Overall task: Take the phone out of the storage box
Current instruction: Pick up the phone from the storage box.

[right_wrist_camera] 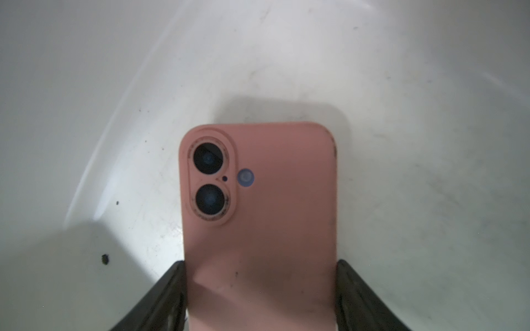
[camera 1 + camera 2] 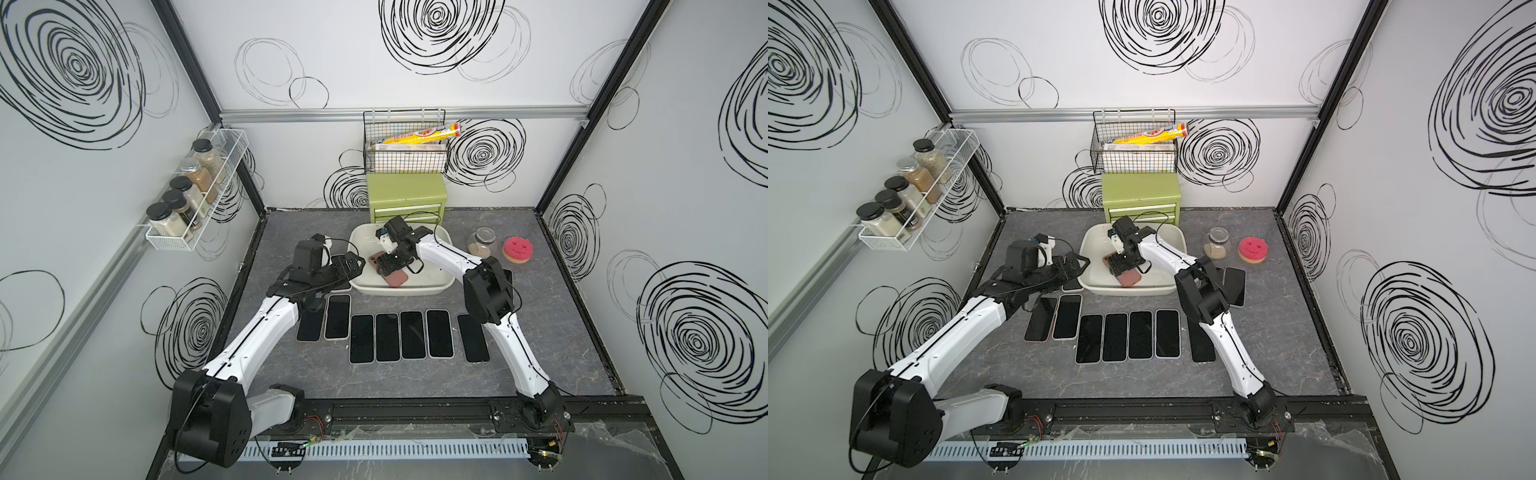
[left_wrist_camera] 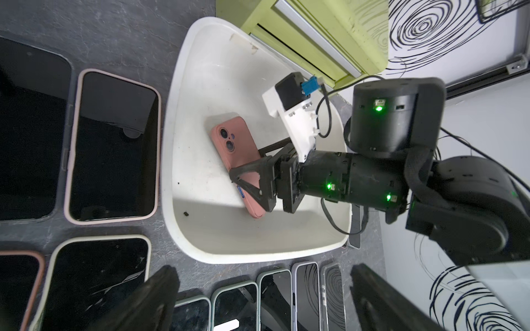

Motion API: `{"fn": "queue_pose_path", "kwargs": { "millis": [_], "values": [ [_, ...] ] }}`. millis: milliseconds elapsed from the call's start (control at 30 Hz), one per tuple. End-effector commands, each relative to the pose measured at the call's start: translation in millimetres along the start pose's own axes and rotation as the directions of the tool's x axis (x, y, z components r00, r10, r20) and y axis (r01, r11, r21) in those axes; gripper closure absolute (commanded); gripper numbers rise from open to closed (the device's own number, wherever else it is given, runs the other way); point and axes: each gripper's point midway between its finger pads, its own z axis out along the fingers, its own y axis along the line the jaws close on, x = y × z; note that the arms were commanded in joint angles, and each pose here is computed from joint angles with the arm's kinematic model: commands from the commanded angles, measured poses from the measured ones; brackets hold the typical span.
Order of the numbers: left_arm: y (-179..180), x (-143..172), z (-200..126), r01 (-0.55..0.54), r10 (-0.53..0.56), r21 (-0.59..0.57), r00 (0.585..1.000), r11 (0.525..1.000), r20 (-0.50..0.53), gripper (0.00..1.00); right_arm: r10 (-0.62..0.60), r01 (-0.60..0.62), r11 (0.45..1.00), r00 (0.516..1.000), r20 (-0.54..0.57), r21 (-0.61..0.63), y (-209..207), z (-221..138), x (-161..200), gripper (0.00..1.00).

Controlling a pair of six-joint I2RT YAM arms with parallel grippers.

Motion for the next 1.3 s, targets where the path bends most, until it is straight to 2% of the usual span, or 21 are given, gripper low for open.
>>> {"fn": "queue_pose_path", "kwargs": {
  "millis": [0, 133, 267, 433, 533, 633, 767, 1000, 1100, 1267],
  "values": [
    [-17.1, -3.2, -3.3, -0.001, -0.003, 0.107, 1.000, 0.994, 0.031, 0.01, 0.151, -0.114, 0.966, 0.978, 0.144, -0.233, 12.1, -77.8, -48.6, 0.60],
    [-26.6, -1.5, -3.7, 0.033, -0.040, 0.198, 0.999, 0.980, 0.036, 0.01, 0.249, -0.136, 0.871, 0.951, 0.184, -0.473, 24.1, -113.4, -63.0, 0.60],
    [-44.2, -7.5, -7.7, 0.048, -0.068, 0.305, 0.996, 0.951, 0.055, 0.01, 0.346, -0.139, 0.753, 0.915, 0.207, -0.643, 31.6, -148.3, -70.3, 0.60],
    [-78.9, -17.1, -17.3, 0.082, -0.124, 0.504, 0.991, 0.860, 0.051, 0.01, 0.485, -0.025, 0.474, 0.842, 0.237, -0.880, 55.8, -220.1, -75.4, 0.60],
    [-94.7, -22.6, -21.5, 0.107, -0.163, 0.595, 0.986, 0.797, 0.041, 0.01, 0.518, 0.049, 0.309, 0.829, 0.211, -0.950, 68.4, -256.2, -74.7, 0.60],
    [-113.1, -25.5, -27.7, 0.116, -0.181, 0.677, 0.983, 0.726, 0.025, 0.01, 0.540, 0.097, 0.190, 0.821, 0.186, -0.977, 72.4, -279.3, -74.6, 0.60],
    [-128.6, -30.5, -41.9, 0.132, -0.218, 0.763, 0.976, 0.633, 0.012, 0.01, 0.570, 0.155, 0.059, 0.806, 0.161, -0.986, 73.1, -306.1, -77.6, 0.60],
    [-149.5, -49.9, -66.4, 0.122, -0.286, 0.853, 0.958, 0.507, 0.032, 0.01, 0.595, 0.256, -0.101, 0.790, 0.147, -0.961, 77.3, -350.8, -84.5, 0.60],
    [-166.5, -59.3, -83.2, 0.084, -0.299, 0.909, 0.953, 0.409, 0.046, 0.01, 0.595, 0.267, -0.150, 0.794, 0.129, -0.952, 83.0, -362.7, -87.5, 0.60],
    [-186.2, -58.4, -91.1, 0.092, -0.314, 0.963, 0.949, 0.253, -0.008, 0.01, 0.593, 0.283, -0.215, 0.798, 0.105, -0.935, 94.1, -380.5, -92.9, 0.60]
  ]
}}
